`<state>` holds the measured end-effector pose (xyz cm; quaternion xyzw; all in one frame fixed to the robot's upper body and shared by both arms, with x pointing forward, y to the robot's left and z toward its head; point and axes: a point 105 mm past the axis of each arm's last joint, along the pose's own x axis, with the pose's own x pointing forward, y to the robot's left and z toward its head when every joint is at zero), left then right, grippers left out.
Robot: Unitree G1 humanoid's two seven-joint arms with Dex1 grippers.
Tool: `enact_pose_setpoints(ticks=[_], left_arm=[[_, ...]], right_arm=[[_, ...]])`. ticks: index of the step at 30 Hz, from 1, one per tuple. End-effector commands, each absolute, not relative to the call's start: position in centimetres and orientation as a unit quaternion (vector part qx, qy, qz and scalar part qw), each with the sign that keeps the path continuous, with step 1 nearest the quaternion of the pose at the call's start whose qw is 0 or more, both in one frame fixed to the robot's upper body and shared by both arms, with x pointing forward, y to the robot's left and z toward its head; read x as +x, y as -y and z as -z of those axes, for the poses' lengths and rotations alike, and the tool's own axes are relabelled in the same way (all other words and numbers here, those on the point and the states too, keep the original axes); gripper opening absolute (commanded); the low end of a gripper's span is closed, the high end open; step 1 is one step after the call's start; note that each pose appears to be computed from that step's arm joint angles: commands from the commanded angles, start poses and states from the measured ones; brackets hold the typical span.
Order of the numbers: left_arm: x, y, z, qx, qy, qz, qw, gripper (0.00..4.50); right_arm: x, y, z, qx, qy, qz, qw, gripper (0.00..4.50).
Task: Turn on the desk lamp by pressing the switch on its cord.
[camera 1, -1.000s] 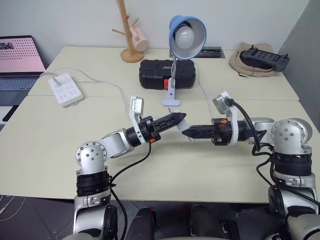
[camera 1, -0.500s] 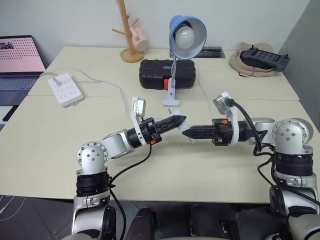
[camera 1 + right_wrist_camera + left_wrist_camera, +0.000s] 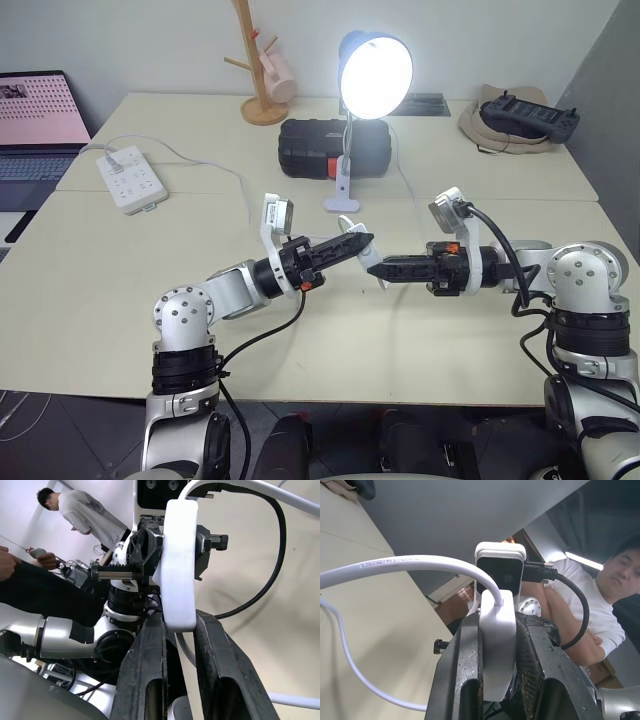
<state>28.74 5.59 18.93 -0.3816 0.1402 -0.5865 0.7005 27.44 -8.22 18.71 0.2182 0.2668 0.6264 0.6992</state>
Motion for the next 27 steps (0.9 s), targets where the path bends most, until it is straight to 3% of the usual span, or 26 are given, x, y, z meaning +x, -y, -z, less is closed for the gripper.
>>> enact_pose_setpoints(ticks=[1, 9, 16, 23, 27], left_arm=[[29.4, -6.4, -19.2, -0.358, -0.117, 0.566, 0.734, 1.35], [29.4, -7.0, -19.6, -0.359, -0.115, 0.571, 0.73, 2.98], [29.4, -8.8, -19.7, -0.322, -0.119, 0.561, 0.753, 4.35], [28.6, -12.0, -18.5, -0.154, -0.153, 0.566, 0.795, 4.47], [29.3, -14.6, -17.3, 0.011, -0.169, 0.556, 0.814, 4.47]], right_arm=[[27.0, 8.1, -19.6, 0.203, -0.249, -0.641, 0.697, 0.37], [27.6, 8.0, -19.6, 0.2, -0.243, -0.635, 0.706, 0.37], [28.5, 8.4, -19.4, 0.176, -0.238, -0.622, 0.725, 0.37], [32.1, 9.5, -18.2, 0.002, -0.203, -0.569, 0.797, 0.37], [33.8, 9.9, -17.4, -0.116, -0.186, -0.55, 0.806, 0.37]])
